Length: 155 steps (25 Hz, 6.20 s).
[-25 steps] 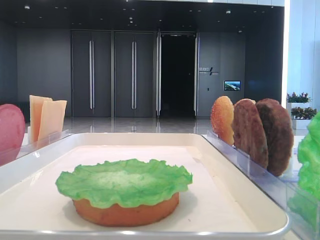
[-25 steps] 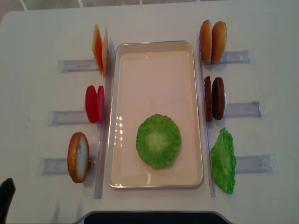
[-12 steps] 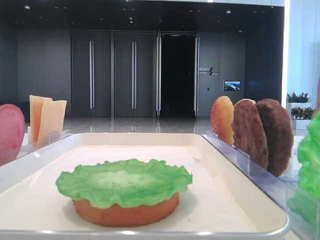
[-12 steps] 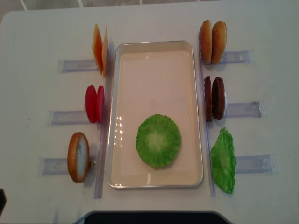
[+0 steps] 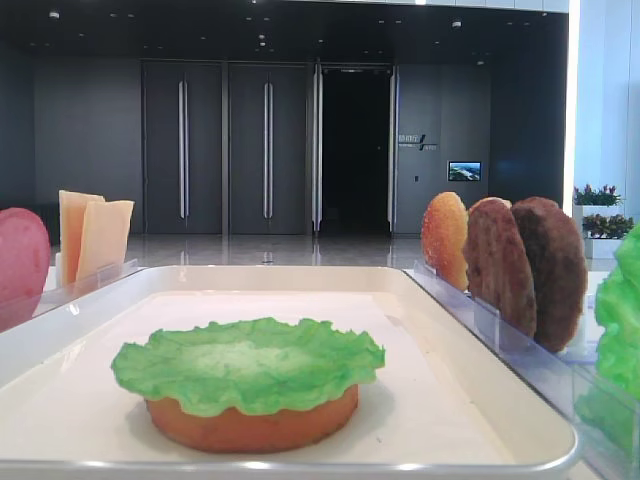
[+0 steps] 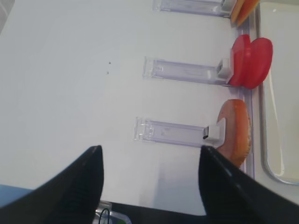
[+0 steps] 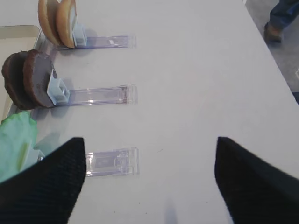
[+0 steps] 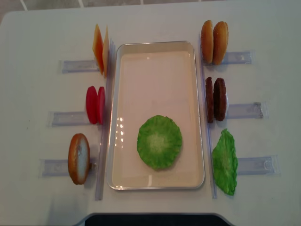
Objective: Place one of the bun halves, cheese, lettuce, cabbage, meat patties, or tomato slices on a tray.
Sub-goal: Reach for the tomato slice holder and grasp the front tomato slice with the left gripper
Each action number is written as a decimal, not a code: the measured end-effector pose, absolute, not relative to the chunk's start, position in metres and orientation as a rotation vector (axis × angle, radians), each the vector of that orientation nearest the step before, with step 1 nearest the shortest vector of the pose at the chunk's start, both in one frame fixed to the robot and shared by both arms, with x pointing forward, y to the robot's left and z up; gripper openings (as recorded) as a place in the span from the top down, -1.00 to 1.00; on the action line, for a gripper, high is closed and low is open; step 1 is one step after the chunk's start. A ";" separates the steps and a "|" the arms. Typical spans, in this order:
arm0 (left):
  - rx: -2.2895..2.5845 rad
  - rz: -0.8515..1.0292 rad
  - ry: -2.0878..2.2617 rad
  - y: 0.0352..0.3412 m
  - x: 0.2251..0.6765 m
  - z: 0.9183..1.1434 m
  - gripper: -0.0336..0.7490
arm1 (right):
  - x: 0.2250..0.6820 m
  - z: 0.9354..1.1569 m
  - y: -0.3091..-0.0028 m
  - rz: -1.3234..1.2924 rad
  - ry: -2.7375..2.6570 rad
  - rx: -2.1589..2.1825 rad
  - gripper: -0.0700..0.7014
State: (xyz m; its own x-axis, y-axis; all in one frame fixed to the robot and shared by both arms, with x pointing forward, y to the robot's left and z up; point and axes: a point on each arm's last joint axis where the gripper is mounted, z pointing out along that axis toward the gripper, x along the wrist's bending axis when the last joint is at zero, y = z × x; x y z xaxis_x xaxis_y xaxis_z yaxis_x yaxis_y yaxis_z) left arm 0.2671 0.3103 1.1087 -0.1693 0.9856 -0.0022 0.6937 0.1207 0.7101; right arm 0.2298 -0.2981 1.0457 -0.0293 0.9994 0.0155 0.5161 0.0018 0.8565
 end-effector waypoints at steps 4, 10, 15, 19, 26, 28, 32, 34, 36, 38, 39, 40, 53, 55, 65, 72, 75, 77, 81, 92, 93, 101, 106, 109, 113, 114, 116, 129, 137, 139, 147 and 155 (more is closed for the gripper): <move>1.650 0.748 2.029 0.315 0.295 1.116 -0.33 | 0.230 1.046 -0.298 0.932 1.620 1.587 -0.65; 1.749 0.618 2.175 0.319 0.348 1.113 -0.33 | 0.230 1.046 -0.298 0.931 1.620 1.587 -0.65; 1.806 0.540 2.272 0.323 0.390 1.107 -0.33 | 0.230 1.046 -0.298 0.932 1.620 1.587 -0.65; 1.829 0.499 2.310 0.324 0.421 1.105 -0.33 | 0.230 1.046 -0.298 0.932 1.620 1.587 -0.65; 1.868 0.428 2.366 0.327 0.464 1.093 -0.33 | 0.230 1.046 -0.298 0.931 1.620 1.587 -0.65; 1.883 0.405 2.382 0.327 0.470 1.087 -0.33 | 0.230 1.046 -0.298 0.931 1.620 1.587 -0.65; 1.894 0.386 2.395 0.327 0.477 1.080 -0.33 | 0.230 1.046 -0.298 0.931 1.620 1.587 -0.65; 1.894 0.391 2.394 0.327 0.477 1.080 -0.33 | 0.230 1.046 -0.298 0.931 1.620 1.587 -0.65; 1.894 0.392 2.395 0.328 0.477 1.080 -0.33 | 0.230 1.046 -0.298 0.931 1.620 1.587 -0.65; 1.890 0.393 2.398 0.328 0.477 1.080 -0.33 | 0.230 1.046 -0.298 0.931 1.620 1.587 -0.65; 1.885 0.396 2.401 0.328 0.477 1.081 -0.33 | 0.230 1.046 -0.298 0.931 1.620 1.587 -0.65; 1.879 0.399 2.408 0.328 0.477 1.081 -0.33 | 0.230 1.046 -0.298 0.931 1.620 1.587 -0.65; 1.875 0.399 2.407 0.319 0.477 1.081 -0.33 | 0.230 1.046 -0.298 0.931 1.620 1.587 -0.65; 1.891 0.402 2.387 0.309 0.478 1.081 -0.33 | 0.230 1.046 -0.298 0.931 1.620 1.587 -0.65; 1.840 0.378 2.317 0.262 0.479 1.081 -0.33 | 0.230 1.046 -0.298 0.931 1.620 1.587 -0.65; 1.863 0.334 2.285 0.228 0.480 1.072 -0.33 | 0.230 1.046 -0.298 0.931 1.620 1.587 -0.65; 1.893 0.309 2.300 0.214 0.487 1.059 -0.33 | 0.230 1.046 -0.298 0.931 1.620 1.587 -0.65; 1.897 0.299 2.304 0.207 0.494 1.052 -0.33 | 0.230 1.046 -0.298 0.931 1.620 1.587 -0.65; 1.873 0.260 2.314 0.194 0.510 1.047 -0.33 | 0.230 1.046 -0.298 0.931 1.620 1.587 -0.65; 1.882 0.200 2.352 0.180 0.535 1.029 -0.33 | 0.230 1.046 -0.298 0.931 1.620 1.587 -0.65; 1.882 0.198 2.351 0.180 0.536 1.028 -0.33 | 0.230 1.046 -0.298 0.931 1.620 1.587 -0.65; 1.908 0.195 2.331 0.168 0.544 1.027 -0.33 | 0.230 1.046 -0.298 0.931 1.620 1.587 -0.65; 1.925 0.192 2.345 0.167 0.545 1.024 -0.33 | 0.230 1.046 -0.298 0.931 1.620 1.587 -0.65; 1.935 0.224 2.362 0.169 0.545 1.026 -0.33 | 0.230 1.046 -0.298 0.931 1.620 1.587 -0.65; 1.935 0.230 2.369 0.170 0.545 1.026 -0.33 | 0.230 1.046 -0.298 0.931 1.620 1.587 -0.65; 1.932 0.230 2.367 0.170 0.545 1.026 -0.33 | 0.230 1.046 -0.298 0.931 1.620 1.587 -0.65; 1.924 0.233 2.356 0.169 0.546 1.026 -0.33 | 0.230 1.046 -0.298 0.931 1.620 1.587 -0.65; 1.967 0.203 2.355 0.164 0.553 1.009 -0.33 | 0.230 1.046 -0.298 0.931 1.620 1.587 -0.65; 2.008 0.196 2.351 0.163 0.556 1.000 -0.33 | 0.230 1.046 -0.298 0.931 1.620 1.587 -0.65; 2.010 0.195 2.347 0.162 0.556 0.999 -0.33 | 0.230 1.046 -0.298 0.931 1.620 1.587 -0.65; 2.020 0.203 2.308 0.161 0.558 0.999 -0.32 | 0.230 1.046 -0.298 0.931 1.620 1.587 -0.65; 2.027 0.188 2.299 0.161 0.558 0.998 -0.32 | 0.230 1.046 -0.298 0.931 1.620 1.587 -0.65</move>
State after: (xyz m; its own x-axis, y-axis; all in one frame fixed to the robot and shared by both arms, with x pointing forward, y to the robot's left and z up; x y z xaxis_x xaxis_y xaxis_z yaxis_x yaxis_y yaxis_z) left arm 0.5581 0.1605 0.9985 -0.1272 0.9915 0.0280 0.9828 0.1222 0.1385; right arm 0.2298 -0.2982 1.0457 -0.0287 0.9995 0.0147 0.5161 0.0023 0.8565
